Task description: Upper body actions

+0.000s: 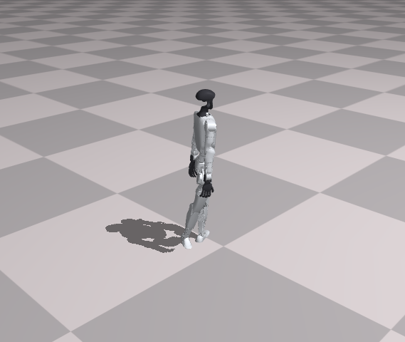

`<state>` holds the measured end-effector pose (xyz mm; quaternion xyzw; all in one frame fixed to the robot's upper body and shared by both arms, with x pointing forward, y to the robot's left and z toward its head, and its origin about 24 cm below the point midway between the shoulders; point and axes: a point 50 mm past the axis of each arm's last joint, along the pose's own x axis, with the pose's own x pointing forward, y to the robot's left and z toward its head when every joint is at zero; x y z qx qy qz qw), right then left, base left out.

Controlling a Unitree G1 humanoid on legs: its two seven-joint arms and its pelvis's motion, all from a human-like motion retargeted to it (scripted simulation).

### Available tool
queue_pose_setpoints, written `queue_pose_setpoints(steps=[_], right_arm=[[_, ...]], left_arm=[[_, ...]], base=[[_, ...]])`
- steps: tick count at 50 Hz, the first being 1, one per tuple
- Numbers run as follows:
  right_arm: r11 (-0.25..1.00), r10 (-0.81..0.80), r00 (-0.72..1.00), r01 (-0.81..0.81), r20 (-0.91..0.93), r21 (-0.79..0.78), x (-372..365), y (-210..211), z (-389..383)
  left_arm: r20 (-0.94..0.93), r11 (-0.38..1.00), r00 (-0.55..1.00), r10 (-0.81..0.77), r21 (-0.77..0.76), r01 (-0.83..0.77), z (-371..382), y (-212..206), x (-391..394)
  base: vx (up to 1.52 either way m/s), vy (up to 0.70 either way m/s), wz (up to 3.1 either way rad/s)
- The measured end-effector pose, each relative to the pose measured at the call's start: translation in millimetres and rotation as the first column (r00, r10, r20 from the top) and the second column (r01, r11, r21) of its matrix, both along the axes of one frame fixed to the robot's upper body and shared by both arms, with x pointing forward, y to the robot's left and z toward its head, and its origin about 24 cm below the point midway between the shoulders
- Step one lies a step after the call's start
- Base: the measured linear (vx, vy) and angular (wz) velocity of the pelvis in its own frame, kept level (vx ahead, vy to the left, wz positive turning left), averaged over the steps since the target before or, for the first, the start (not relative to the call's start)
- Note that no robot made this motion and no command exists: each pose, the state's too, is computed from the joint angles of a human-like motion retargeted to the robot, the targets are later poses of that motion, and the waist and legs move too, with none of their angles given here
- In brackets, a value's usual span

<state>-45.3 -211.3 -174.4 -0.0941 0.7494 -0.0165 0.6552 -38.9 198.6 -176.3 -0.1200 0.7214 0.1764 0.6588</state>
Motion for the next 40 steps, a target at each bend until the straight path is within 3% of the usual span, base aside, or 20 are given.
queue_pose_setpoints(steps=[10,25,34,40], right_arm=[[0.997,0.079,0.987,-0.082,0.141,0.013,32.6,2.3,-3.3],[0.981,0.167,0.979,-0.177,0.12,0.08,33.9,17.5,-5.6],[0.983,0.144,0.983,-0.156,0.114,0.1,36.3,20.8,-6.1],[0.976,0.187,0.971,-0.201,0.152,0.087,48.6,21.2,-6.4]], left_arm=[[-0.053,0.997,0.999,0.005,-0.071,-0.009,0.2,-19.0,-11.4],[0.133,0.939,0.941,-0.312,-0.105,0.327,-4.5,-19.7,48.8],[0.066,0.947,0.953,-0.297,-0.112,0.303,-3.6,-17.4,30.2],[-0.012,0.991,0.997,-0.076,-0.113,0.074,-1.4,-22.7,2.1]], base=[[0.36,0.24,1.92],[0.2,-0.05,1.88],[0.13,-0.11,0.93],[0.04,-0.11,0.28]])
